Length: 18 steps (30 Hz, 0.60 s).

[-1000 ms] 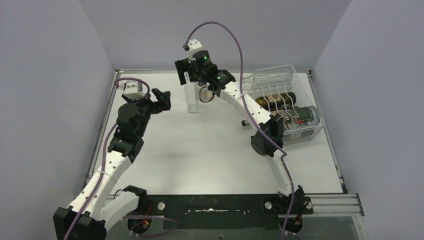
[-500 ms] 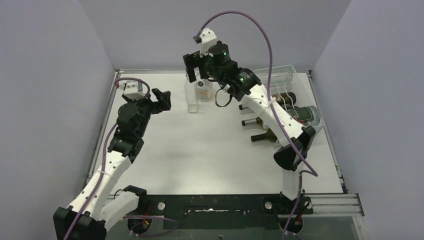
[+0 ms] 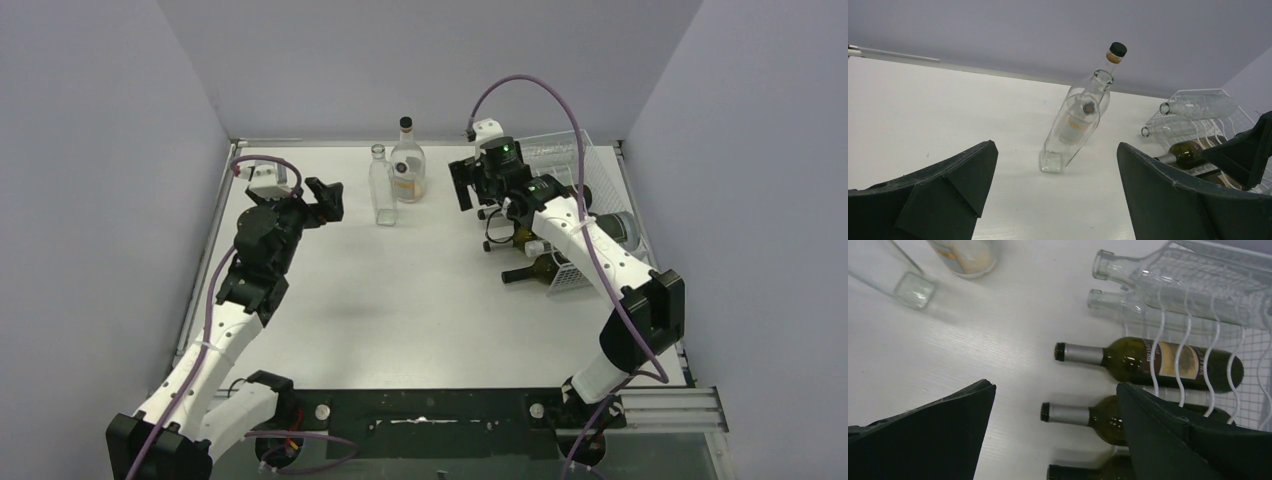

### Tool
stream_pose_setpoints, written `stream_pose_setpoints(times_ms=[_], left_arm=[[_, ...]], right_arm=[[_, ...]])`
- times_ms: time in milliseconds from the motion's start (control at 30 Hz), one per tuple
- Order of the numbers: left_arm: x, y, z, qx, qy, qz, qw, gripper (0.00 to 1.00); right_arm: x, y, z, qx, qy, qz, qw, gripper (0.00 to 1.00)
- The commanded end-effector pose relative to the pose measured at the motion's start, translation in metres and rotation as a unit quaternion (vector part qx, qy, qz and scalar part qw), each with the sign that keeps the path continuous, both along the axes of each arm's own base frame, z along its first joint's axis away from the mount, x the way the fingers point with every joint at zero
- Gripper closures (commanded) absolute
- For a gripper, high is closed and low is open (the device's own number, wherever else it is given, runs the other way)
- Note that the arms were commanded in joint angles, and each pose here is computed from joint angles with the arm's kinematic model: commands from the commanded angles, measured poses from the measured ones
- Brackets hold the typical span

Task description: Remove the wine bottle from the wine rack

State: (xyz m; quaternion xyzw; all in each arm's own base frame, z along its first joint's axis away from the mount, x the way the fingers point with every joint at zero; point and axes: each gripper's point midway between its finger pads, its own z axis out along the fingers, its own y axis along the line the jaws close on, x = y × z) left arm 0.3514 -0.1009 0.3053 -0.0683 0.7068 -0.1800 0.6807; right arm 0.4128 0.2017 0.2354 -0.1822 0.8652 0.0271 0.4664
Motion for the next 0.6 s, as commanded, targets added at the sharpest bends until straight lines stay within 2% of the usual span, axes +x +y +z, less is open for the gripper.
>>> stream_pose_setpoints(times_ms=[0, 100, 233, 567], left_arm=[[-0.001, -0.006, 0.025, -0.011, -0.033, -0.013, 0.999, 0.08], [-0.001, -0.006, 0.025, -0.011, -0.034, -0.012, 0.999, 0.07], [-0.001, -0.006, 0.025, -0.011, -0.034, -0.013, 0.999, 0.07], [-0.002, -0.005, 0.025, -0.011, -0.035, -0.012, 0.999, 0.07]], right_arm=[[0.004, -0.039, 0.03, -0.043, -0.064, -0.054, 0.996, 0.02], [0.01, -0.064, 0.02, -0.126, -0.055, -0.082, 0.987, 0.02], [0.019, -0.079, 0.015, -0.199, -0.045, -0.077, 0.976, 0.02], [0.048, -0.083, 0.022, -0.306, -0.079, -0.04, 0.948, 0.02]])
